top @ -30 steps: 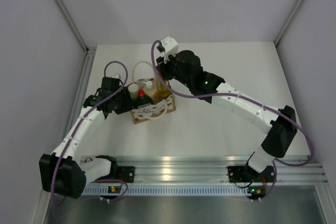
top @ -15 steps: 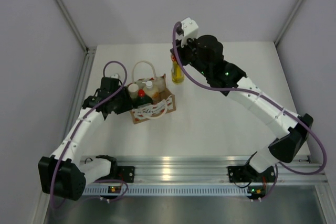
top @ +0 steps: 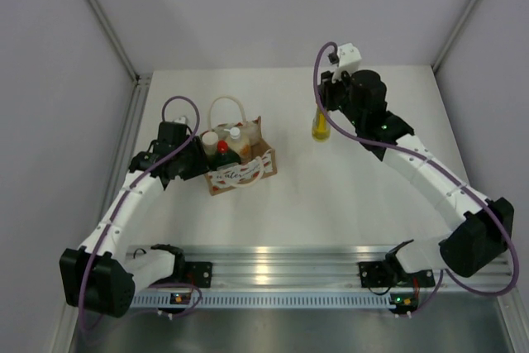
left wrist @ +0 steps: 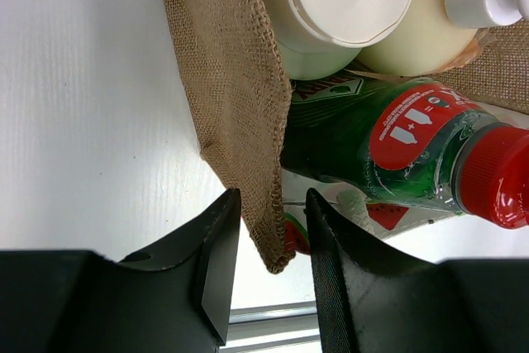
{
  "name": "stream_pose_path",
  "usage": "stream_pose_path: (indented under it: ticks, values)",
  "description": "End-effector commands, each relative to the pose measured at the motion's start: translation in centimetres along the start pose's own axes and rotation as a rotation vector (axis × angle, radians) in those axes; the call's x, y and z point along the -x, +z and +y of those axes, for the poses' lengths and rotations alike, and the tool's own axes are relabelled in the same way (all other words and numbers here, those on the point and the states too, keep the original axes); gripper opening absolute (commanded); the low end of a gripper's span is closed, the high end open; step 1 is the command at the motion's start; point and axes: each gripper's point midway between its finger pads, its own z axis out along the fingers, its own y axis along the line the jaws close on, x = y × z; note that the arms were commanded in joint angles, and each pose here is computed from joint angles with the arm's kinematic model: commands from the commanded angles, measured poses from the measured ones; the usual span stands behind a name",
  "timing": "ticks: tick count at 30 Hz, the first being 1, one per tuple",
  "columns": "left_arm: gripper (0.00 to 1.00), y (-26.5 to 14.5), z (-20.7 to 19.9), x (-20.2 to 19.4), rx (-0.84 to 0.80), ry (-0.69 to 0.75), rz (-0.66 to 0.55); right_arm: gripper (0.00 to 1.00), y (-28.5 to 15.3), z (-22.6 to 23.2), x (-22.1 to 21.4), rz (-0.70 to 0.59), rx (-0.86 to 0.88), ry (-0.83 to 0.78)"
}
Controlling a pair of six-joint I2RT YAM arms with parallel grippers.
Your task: Take the personal care products out of the canvas bag
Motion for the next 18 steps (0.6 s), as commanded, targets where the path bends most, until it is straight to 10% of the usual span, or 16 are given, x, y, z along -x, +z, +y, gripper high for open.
stream_pose_path:
  ticks: [1, 18]
  values:
    - [0.42, -0.5, 0.1, -0.1, -0.007, 0.014, -0.018, 0.0, -1.4, -1.6, 8.3, -0.337, -0.008, 0.109]
    - [0.42, -0.6, 0.0, -0.1, -0.008, 0.02, -0.029, 0.0, 4.6, -1.2, -0.4, -0.276, 0.051, 0.063]
